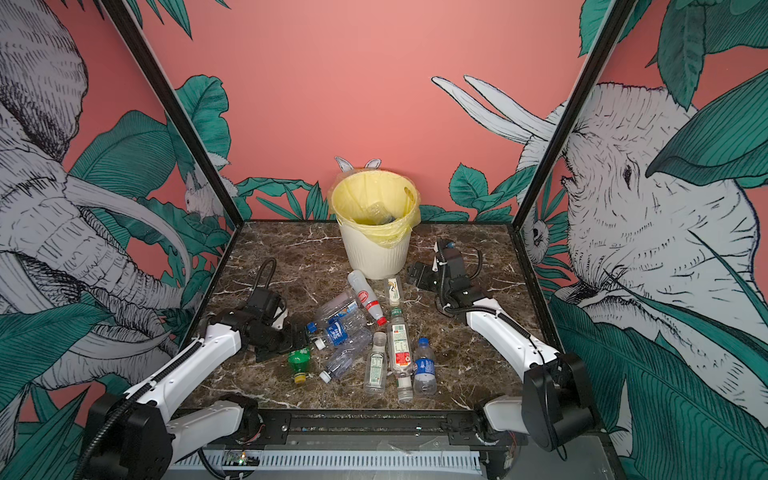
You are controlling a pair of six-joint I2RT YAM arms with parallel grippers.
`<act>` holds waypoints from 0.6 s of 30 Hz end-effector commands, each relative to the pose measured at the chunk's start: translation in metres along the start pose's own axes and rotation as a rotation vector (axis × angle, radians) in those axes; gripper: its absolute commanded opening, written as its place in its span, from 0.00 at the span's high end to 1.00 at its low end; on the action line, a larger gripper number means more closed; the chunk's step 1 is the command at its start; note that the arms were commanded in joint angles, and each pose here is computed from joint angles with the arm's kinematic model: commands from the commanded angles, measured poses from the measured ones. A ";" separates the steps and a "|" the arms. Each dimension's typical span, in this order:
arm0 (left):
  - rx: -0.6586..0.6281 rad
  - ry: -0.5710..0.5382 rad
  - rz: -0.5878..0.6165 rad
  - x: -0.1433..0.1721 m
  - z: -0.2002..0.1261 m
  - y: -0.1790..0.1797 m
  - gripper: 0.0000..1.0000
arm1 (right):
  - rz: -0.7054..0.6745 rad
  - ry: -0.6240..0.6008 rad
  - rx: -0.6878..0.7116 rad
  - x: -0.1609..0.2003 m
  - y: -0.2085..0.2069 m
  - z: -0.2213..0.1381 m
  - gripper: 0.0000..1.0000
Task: Throw the plastic bottles in the bin
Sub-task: Pick up the plastic bottle from the bottom-center of the table.
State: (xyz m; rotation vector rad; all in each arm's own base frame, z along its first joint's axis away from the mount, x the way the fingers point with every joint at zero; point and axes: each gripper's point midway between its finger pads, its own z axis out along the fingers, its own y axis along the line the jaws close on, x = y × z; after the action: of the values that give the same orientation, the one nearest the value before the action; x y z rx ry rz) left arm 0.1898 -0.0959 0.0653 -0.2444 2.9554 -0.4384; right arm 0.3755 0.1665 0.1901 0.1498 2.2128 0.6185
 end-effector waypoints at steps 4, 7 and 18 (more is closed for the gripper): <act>-0.059 -0.014 0.012 0.000 0.010 0.010 0.05 | 0.044 -0.014 -0.013 -0.005 0.003 0.002 0.01; -0.067 -0.014 0.013 0.000 0.014 0.013 0.06 | 0.048 -0.011 -0.010 -0.004 0.002 0.002 0.01; -0.045 -0.043 -0.030 -0.002 0.026 0.013 0.10 | 0.055 -0.003 -0.005 -0.002 0.000 0.007 0.01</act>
State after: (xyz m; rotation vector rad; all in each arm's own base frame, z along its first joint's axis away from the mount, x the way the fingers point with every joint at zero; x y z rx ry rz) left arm 0.1930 -0.0920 0.0412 -0.2634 2.9442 -0.3730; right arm 0.3761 0.1673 0.1846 0.1991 2.2297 0.6400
